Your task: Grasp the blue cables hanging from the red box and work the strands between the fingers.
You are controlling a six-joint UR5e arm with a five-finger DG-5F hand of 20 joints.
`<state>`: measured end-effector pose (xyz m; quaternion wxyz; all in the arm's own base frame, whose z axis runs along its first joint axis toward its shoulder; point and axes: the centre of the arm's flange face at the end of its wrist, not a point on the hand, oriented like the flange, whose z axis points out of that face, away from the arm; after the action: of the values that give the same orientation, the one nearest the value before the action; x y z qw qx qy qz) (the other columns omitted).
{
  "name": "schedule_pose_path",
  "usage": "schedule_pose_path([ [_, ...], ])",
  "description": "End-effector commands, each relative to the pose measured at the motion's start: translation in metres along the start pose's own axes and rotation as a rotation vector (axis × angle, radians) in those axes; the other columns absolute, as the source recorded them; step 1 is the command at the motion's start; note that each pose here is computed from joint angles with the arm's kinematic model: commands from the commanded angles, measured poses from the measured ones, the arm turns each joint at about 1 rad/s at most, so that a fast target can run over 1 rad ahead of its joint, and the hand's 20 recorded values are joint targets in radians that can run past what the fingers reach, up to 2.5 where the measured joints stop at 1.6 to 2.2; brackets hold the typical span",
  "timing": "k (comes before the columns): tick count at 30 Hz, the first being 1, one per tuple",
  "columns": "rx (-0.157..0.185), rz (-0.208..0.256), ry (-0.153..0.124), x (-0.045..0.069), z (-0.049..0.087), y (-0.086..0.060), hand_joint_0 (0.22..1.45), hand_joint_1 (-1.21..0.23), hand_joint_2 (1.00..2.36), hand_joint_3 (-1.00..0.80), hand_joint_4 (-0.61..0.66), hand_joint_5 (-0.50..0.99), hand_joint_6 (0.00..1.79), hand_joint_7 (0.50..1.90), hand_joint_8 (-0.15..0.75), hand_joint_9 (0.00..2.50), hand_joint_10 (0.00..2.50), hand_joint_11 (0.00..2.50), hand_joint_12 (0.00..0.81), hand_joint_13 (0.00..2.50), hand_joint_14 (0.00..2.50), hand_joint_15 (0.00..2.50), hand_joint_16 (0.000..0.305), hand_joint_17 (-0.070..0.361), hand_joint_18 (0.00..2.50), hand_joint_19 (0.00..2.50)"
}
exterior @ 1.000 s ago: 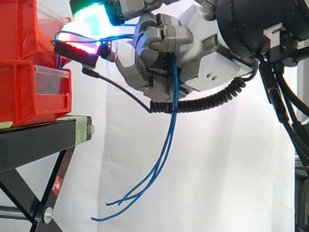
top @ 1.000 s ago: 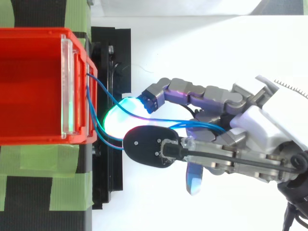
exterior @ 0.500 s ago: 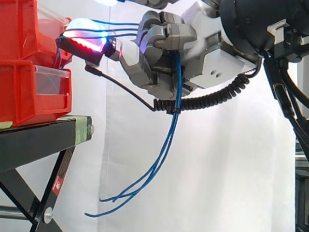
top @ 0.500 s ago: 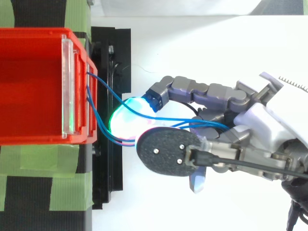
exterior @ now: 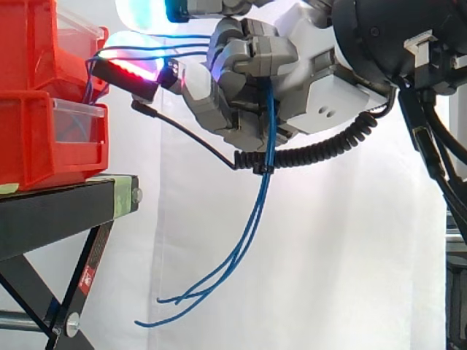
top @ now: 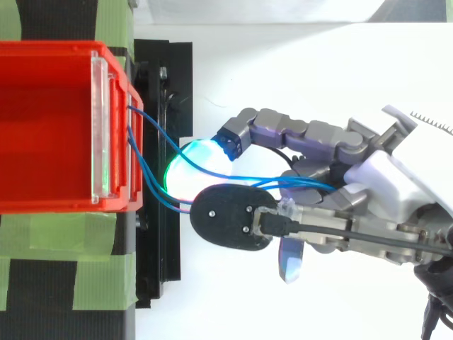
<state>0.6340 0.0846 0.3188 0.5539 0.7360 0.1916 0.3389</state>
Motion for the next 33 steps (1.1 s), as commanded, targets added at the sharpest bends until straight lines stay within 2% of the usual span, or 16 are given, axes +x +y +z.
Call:
schedule_pose_path([
  [1, 0.001, 0.0, 0.001, 0.0003, 0.0001, -0.0003, 1.18, -0.82, 1.02, -0.34, 0.15, 0.44, 0.01, 1.25, 0.524, 1.95, 2.5, 2.5, 0.623, 1.99, 2.5, 1.61, 0.246, 0.185, 2.5, 0.58],
  [5, 0.001, 0.0, 0.002, 0.0003, -0.0001, 0.0006, 1.32, -0.74, 1.0, 0.15, 0.1, 0.6, 0.02, 1.32, 0.524, 1.95, 2.5, 2.5, 0.623, 1.99, 2.5, 1.61, 0.246, 0.185, 2.5, 0.58],
  [7, 0.002, -0.003, 0.001, -0.0001, 0.0001, -0.0008, 1.31, -0.74, 1.0, 0.24, 0.09, 0.64, 0.02, 1.3, 0.524, 1.95, 2.5, 2.5, 0.623, 1.99, 2.5, 1.61, 0.246, 0.185, 2.5, 0.58],
  [8, 0.001, -0.002, 0.001, 0.0003, 0.0001, -0.0003, 1.21, -0.73, 1.19, 0.23, 0.09, 0.67, 0.02, 1.28, 0.524, 1.95, 2.5, 2.5, 0.623, 1.99, 2.5, 1.61, 0.246, 0.185, 2.5, 0.58],
  [9, 0.001, -0.002, 0.001, 0.0003, 0.0001, -0.0003, 1.21, -0.73, 1.17, 0.25, 0.1, 0.67, 0.02, 1.28, 0.524, 1.95, 2.5, 2.5, 0.623, 1.99, 2.5, 1.61, 0.246, 0.185, 2.5, 0.58],
  [11, 0.002, -0.003, 0.001, -0.0001, 0.0001, -0.0008, 0.86, -0.7, 1.66, 0.02, 0.18, 0.69, 0.02, 1.19, 0.524, 1.95, 2.5, 2.5, 0.623, 1.99, 2.5, 1.61, 0.246, 0.185, 2.5, 0.58],
  [13, 0.002, -0.003, 0.001, -0.0001, 0.0001, -0.0008, 0.67, -0.61, 1.97, -0.15, 0.25, 0.71, 0.02, 1.14, 0.524, 1.95, 2.5, 2.5, 0.623, 1.99, 2.5, 1.61, 0.246, 0.185, 2.5, 0.58],
  [14, 0.002, -0.003, 0.001, -0.0001, 0.0001, -0.0008, 0.64, -0.6, 2.0, -0.16, 0.26, 0.7, 0.02, 1.11, 0.524, 1.95, 2.5, 2.5, 0.623, 1.99, 2.5, 1.61, 0.246, 0.185, 2.5, 0.58],
  [16, 0.002, -0.003, 0.001, -0.0001, 0.0001, -0.0008, 0.63, -0.61, 1.97, -0.19, 0.29, 0.69, 0.02, 1.09, 0.524, 1.95, 2.5, 2.5, 0.623, 1.99, 2.5, 1.61, 0.246, 0.185, 2.5, 0.58],
  [17, 0.002, -0.003, 0.001, -0.0001, 0.0001, -0.0008, 0.73, -0.67, 1.72, -0.06, 0.28, 0.68, 0.02, 1.09, 0.524, 1.95, 2.5, 2.5, 0.623, 1.99, 2.5, 1.61, 0.246, 0.185, 2.5, 0.58],
  [20, 0.0, -0.003, 0.0, -0.0003, 0.0001, -0.0007, 0.89, -0.74, 1.51, 0.05, 0.25, 0.69, 0.02, 1.09, 0.524, 1.95, 2.5, 2.5, 0.623, 1.99, 2.5, 1.61, 0.246, 0.185, 2.5, 0.58],
  [24, 0.002, -0.003, 0.001, -0.0001, 0.0001, -0.0008, 0.92, -0.73, 1.47, 0.09, 0.23, 0.69, 0.02, 1.14, 0.524, 1.95, 2.5, 2.5, 0.623, 1.99, 2.5, 1.61, 0.246, 0.185, 2.5, 0.58],
  [25, 0.001, -0.002, 0.001, -0.0001, -0.0001, 0.0001, 0.8, -0.72, 1.67, -0.06, 0.23, 0.7, 0.02, 1.16, 0.524, 1.95, 2.5, 2.5, 0.623, 1.99, 2.5, 1.61, 0.246, 0.185, 2.5, 0.58],
  [30, 0.0, -0.002, 0.0, 0.0002, 0.0001, -0.0002, 0.64, -0.72, 1.61, -0.26, 0.29, 0.63, 0.02, 1.27, 0.524, 1.95, 2.5, 2.5, 0.623, 1.99, 2.5, 1.61, 0.246, 0.185, 2.5, 0.58],
  [32, 0.0, -0.003, -0.002, -0.0008, 0.0009, -0.0004, 0.72, -0.73, 1.16, -0.29, 0.29, 0.59, 0.01, 1.28, 0.524, 1.95, 2.5, 2.5, 0.623, 1.99, 2.5, 1.61, 0.246, 0.185, 2.5, 0.58],
  [33, 0.0, -0.003, 0.0, -0.0003, 0.0001, -0.0007, 0.74, -0.74, 1.07, -0.29, 0.29, 0.59, 0.01, 1.29, 0.524, 1.95, 2.5, 2.5, 0.623, 1.99, 2.5, 1.61, 0.246, 0.185, 2.5, 0.58],
])
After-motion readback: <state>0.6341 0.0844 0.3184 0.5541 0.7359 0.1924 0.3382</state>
